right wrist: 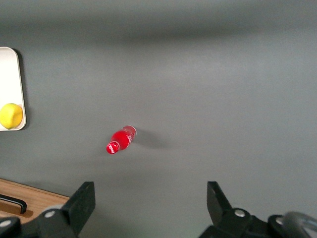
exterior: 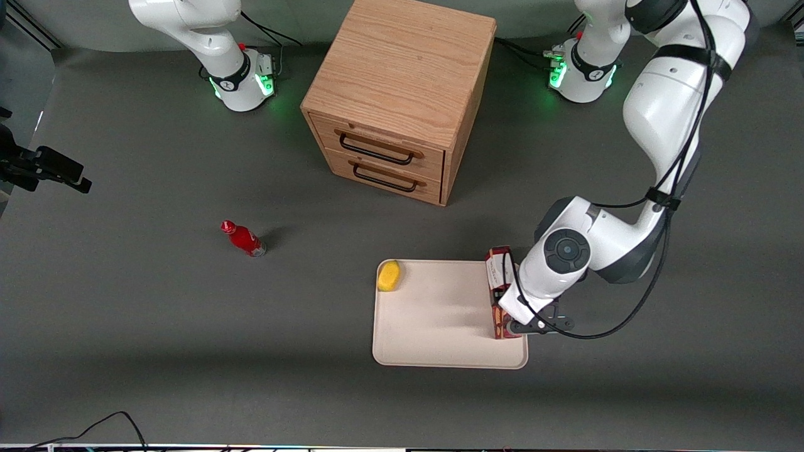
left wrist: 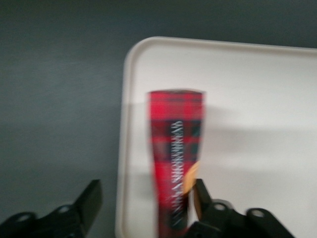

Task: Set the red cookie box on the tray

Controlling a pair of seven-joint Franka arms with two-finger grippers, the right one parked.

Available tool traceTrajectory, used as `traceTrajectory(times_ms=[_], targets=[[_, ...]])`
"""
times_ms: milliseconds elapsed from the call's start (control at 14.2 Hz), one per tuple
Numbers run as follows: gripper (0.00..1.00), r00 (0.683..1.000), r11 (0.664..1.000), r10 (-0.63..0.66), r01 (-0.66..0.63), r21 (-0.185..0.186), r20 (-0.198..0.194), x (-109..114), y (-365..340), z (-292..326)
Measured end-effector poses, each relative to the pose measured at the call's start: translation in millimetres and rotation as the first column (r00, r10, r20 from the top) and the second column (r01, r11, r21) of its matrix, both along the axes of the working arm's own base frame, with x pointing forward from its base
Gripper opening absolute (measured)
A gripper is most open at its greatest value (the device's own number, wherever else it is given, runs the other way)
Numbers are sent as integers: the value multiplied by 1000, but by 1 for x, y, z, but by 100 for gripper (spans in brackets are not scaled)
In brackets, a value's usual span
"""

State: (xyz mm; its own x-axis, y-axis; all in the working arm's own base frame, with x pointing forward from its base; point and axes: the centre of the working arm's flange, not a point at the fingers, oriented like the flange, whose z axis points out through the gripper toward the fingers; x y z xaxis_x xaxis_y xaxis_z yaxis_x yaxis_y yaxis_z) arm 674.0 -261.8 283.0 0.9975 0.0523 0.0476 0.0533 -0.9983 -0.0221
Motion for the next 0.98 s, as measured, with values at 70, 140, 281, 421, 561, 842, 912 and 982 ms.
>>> traceTrajectory(times_ms=[70,140,281,421,561,842,912,982], targets=[[100,999,1000,-10,11,23,-32,-1,9,25],[100,997,999,-30,32,26,-65,-4,20,58],[100,990,997,-77,79,12,-117,-14,64,140],[100,978,991,-136,137,-1,-159,-38,131,223],[100,959,981,-192,195,-3,-208,-75,189,286],[100,950,975,-223,217,-52,-218,-143,254,340],[100,951,976,-219,213,-54,-217,-157,260,345],[100,951,976,-219,212,-54,-218,-165,261,348]])
